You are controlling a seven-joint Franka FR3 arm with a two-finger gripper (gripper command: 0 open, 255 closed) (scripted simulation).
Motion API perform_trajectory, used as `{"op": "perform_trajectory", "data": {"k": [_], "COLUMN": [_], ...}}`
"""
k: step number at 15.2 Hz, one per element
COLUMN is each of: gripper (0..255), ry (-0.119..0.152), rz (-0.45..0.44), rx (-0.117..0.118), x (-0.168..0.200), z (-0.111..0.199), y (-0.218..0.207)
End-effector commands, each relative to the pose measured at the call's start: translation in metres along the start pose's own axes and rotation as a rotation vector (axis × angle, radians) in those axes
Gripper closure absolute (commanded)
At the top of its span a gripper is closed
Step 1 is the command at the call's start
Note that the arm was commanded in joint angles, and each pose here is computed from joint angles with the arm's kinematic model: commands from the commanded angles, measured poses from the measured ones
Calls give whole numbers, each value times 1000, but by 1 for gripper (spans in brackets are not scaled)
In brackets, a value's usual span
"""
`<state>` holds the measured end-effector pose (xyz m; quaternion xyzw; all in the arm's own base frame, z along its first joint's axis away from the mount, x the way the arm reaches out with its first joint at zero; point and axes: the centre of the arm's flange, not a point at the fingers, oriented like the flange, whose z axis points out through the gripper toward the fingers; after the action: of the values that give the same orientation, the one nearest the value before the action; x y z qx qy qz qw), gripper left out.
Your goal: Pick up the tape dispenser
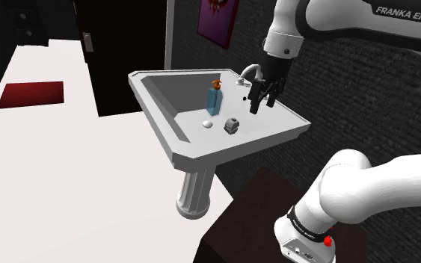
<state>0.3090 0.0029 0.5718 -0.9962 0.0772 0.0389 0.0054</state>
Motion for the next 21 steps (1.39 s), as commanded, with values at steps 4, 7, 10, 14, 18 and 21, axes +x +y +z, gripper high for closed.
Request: {"op": "perform_trajectory", "data": {"k": [4,7,10,14,18,21], "gripper": [0,0,0,0,0,0], "ry": [-10,-21,-31,-45,-58,-69], "rz": [-4,-9,-13,-18,-24,-28], "rx": [21,43,64,92,121,142], "x": [27,54,81,117,153,179], "z": [18,36,56,83,111,134], "y": [28,55,82,117,151,176]}}
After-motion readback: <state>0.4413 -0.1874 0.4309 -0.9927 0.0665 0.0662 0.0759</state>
